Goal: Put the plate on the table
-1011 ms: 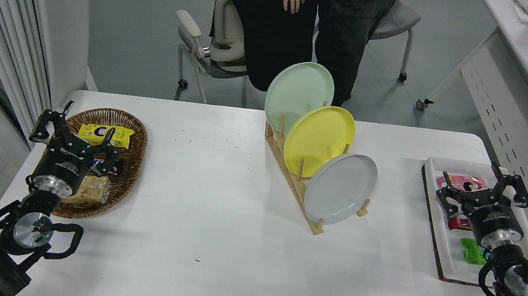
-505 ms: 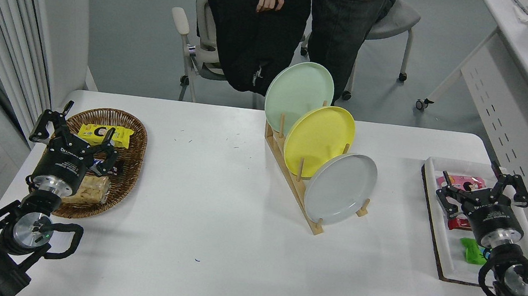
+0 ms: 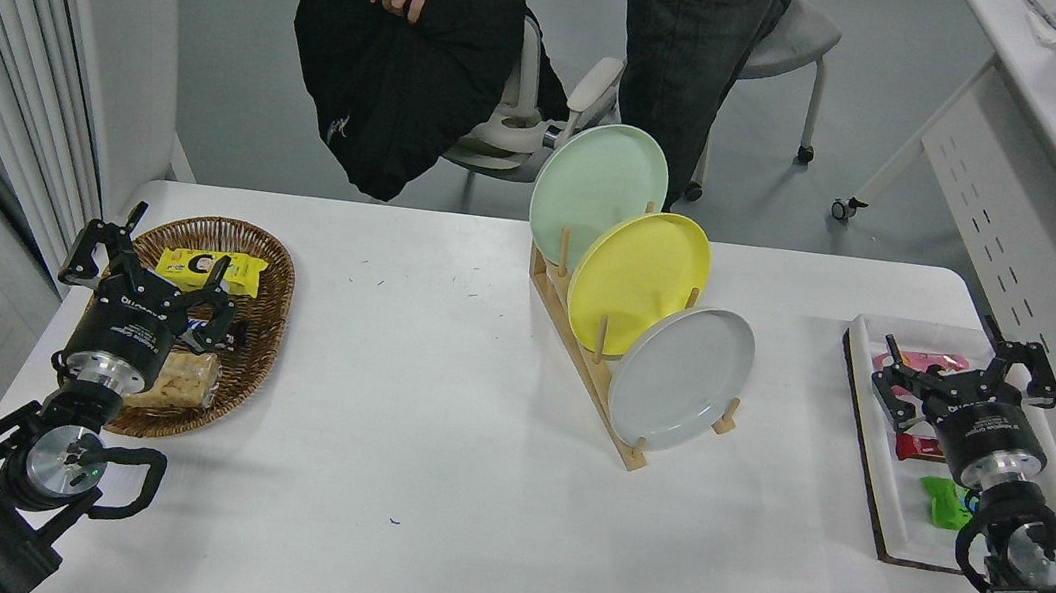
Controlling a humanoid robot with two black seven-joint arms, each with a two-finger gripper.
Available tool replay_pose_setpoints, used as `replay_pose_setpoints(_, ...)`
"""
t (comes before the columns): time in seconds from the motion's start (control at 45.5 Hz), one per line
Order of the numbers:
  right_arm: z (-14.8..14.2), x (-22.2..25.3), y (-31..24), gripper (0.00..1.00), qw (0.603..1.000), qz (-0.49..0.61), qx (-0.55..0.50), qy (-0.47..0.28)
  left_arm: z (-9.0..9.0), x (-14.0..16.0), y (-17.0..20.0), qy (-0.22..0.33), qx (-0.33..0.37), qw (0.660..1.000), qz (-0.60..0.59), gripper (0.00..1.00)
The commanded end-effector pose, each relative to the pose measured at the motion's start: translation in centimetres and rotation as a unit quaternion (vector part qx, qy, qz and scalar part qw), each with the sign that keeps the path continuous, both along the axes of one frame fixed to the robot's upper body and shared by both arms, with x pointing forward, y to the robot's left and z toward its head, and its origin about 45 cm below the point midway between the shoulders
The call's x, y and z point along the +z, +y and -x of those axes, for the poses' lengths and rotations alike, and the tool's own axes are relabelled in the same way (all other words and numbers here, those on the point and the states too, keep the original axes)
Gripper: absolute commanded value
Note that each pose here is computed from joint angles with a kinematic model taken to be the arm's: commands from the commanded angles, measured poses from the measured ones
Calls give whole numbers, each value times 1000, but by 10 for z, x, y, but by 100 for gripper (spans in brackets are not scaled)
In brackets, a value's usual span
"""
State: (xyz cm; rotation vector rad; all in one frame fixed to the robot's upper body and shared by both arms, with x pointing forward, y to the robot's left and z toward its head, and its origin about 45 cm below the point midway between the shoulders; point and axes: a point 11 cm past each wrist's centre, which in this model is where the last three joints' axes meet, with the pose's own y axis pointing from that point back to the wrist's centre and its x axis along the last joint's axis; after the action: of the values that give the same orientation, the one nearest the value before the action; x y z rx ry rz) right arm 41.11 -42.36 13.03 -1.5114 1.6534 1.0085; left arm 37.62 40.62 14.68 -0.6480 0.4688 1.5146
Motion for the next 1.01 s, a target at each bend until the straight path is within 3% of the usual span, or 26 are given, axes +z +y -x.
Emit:
replay_pose_setpoints(0.0,-6,9,-3,100,1000,2,-5,-3,0,0,0,0,0,1000,0,98)
replay_pose_setpoints(0.374,-11,29,-26,100,999,32,-14,-8,0,0,0,0,0,1000,0,98)
replay_pose_setpoints(0.989,-21,37,-61,100,979,108,-86,147,0,0,0,0,0,1000,0,98)
